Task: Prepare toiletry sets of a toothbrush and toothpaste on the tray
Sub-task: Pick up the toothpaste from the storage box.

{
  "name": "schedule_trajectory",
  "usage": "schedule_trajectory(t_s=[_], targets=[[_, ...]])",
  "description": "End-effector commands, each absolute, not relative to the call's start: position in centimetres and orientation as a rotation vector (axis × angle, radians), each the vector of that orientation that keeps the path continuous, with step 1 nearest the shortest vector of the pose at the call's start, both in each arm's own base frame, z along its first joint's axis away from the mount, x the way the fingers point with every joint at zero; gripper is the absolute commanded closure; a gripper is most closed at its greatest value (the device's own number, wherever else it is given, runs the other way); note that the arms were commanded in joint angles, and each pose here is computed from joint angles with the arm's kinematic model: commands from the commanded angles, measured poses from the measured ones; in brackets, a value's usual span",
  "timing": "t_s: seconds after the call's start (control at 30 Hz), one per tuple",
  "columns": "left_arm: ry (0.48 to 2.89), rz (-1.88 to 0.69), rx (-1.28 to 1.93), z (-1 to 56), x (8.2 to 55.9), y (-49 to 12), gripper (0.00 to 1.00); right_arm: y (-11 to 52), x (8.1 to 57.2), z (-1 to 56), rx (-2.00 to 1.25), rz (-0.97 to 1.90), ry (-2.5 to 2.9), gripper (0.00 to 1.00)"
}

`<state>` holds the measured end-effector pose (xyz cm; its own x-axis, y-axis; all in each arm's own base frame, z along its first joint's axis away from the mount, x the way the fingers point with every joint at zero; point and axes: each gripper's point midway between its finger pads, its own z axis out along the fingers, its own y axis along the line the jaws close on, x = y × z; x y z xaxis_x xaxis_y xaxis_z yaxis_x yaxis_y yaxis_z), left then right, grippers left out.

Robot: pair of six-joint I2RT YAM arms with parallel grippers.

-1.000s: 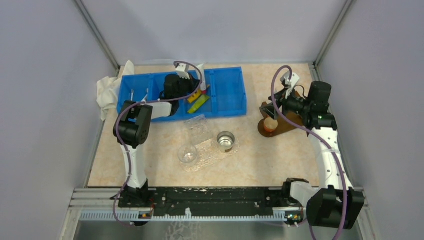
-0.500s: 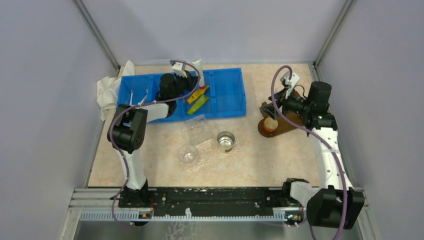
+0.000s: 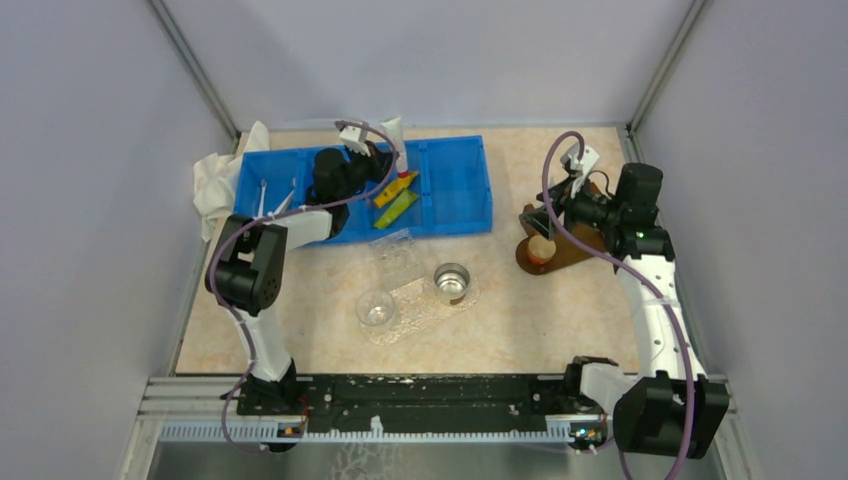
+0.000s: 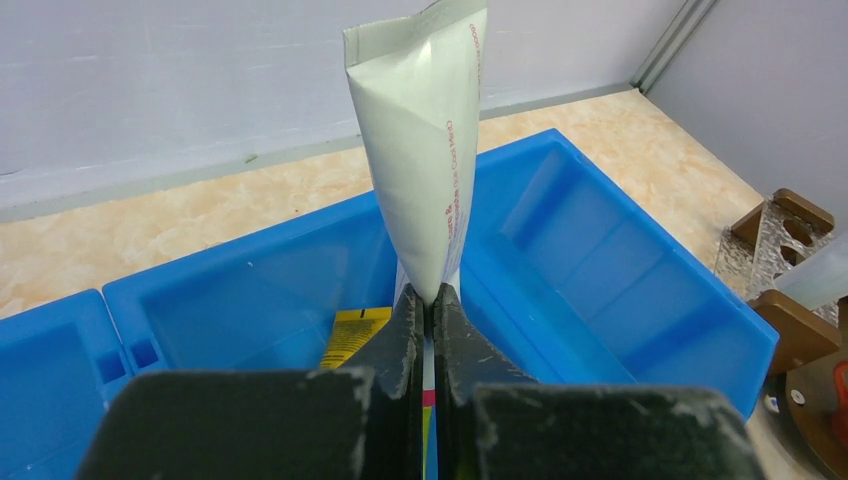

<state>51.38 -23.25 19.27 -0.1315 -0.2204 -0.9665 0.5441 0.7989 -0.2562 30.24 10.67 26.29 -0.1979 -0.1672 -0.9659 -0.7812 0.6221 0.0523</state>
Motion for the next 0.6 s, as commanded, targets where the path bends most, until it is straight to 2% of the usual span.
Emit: schedule_trajectory(t_s=[0.0, 0.57], targets=[[1.433, -0.676, 0.295, 24.2, 50.6, -23.0, 1.0, 10.8, 30.4, 26.7, -0.804, 0.674, 1.669, 0.36], [1.335, -0.798, 0.413, 28.6, 46.3, -24.2, 1.0, 11.3, 30.0, 26.9, -0.813, 0.717, 1.654, 0.36]])
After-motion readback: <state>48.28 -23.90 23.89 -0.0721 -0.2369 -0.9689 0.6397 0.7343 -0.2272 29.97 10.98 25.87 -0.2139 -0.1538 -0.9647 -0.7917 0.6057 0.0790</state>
